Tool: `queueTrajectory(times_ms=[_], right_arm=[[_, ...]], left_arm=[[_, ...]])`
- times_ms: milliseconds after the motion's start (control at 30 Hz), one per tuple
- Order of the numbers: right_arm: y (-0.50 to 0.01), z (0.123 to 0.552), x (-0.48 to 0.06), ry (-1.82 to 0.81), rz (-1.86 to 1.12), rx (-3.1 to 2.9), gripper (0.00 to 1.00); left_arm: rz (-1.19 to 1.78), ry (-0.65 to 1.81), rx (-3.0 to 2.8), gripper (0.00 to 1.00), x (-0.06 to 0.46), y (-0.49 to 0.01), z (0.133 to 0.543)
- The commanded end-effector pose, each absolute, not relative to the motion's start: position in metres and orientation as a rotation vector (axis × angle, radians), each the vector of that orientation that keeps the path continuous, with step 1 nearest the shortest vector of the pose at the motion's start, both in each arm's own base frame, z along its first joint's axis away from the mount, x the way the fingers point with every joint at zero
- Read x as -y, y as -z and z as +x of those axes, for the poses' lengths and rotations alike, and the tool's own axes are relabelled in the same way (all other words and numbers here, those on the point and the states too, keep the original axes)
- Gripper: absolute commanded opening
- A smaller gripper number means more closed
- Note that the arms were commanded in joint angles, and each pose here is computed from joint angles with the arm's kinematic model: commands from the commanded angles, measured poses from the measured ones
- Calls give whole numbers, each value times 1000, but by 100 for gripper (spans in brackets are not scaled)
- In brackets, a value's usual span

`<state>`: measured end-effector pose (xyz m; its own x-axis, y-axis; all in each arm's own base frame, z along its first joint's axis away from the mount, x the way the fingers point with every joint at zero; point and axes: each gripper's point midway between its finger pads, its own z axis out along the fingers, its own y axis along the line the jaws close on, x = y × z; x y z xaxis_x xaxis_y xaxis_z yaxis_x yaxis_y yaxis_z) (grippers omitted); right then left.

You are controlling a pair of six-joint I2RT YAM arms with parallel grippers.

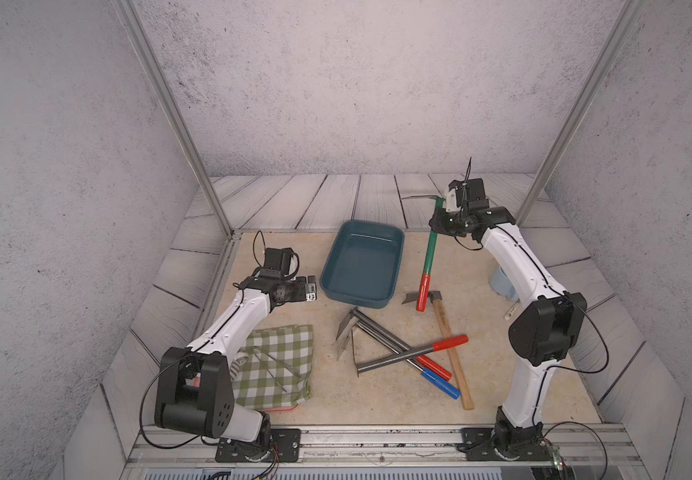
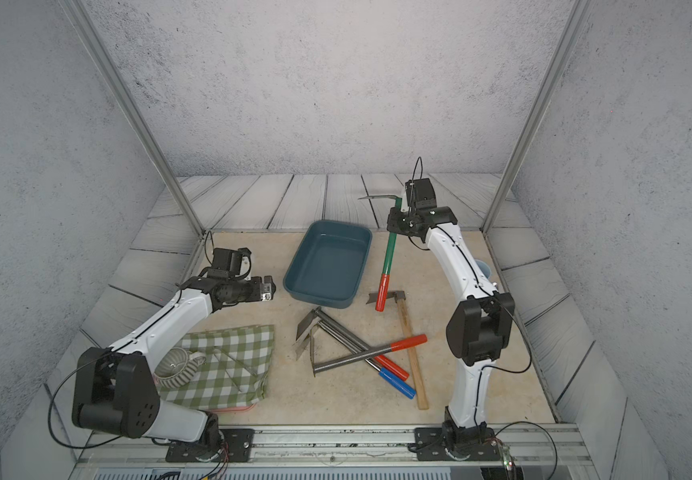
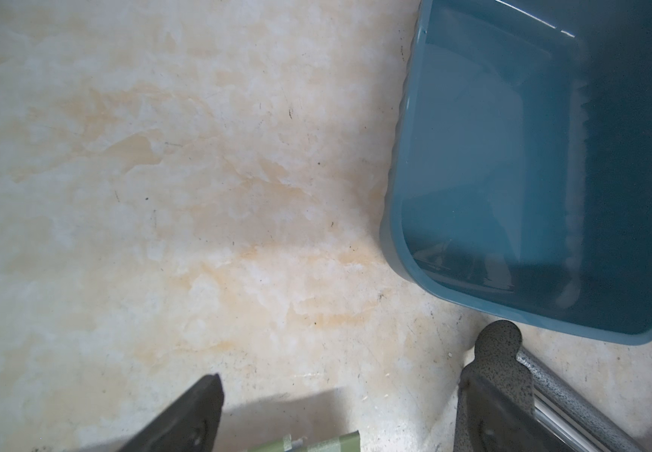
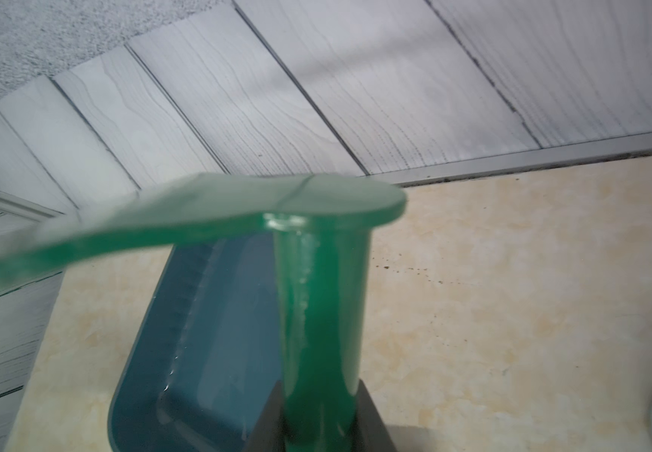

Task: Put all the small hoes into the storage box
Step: Move the storage box to the center of the board.

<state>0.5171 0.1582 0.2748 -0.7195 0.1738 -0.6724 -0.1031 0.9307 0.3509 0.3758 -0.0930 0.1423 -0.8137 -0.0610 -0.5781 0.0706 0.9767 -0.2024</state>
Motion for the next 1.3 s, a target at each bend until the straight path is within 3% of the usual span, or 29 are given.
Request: queueTrajectory(times_ms=[0,600,1267], right_arm=[[-310,523,-186,-642,32,-2229,0],[-261,532,-269,-979,41,-2298,0],[-184,558,-297,-1123,84,-2434,0]], left_arm=[[36,301,-2483,98,99,-152,379],[39,333,-2489,96,103,-150,378],[47,355,-2490,96,109,-151,377]])
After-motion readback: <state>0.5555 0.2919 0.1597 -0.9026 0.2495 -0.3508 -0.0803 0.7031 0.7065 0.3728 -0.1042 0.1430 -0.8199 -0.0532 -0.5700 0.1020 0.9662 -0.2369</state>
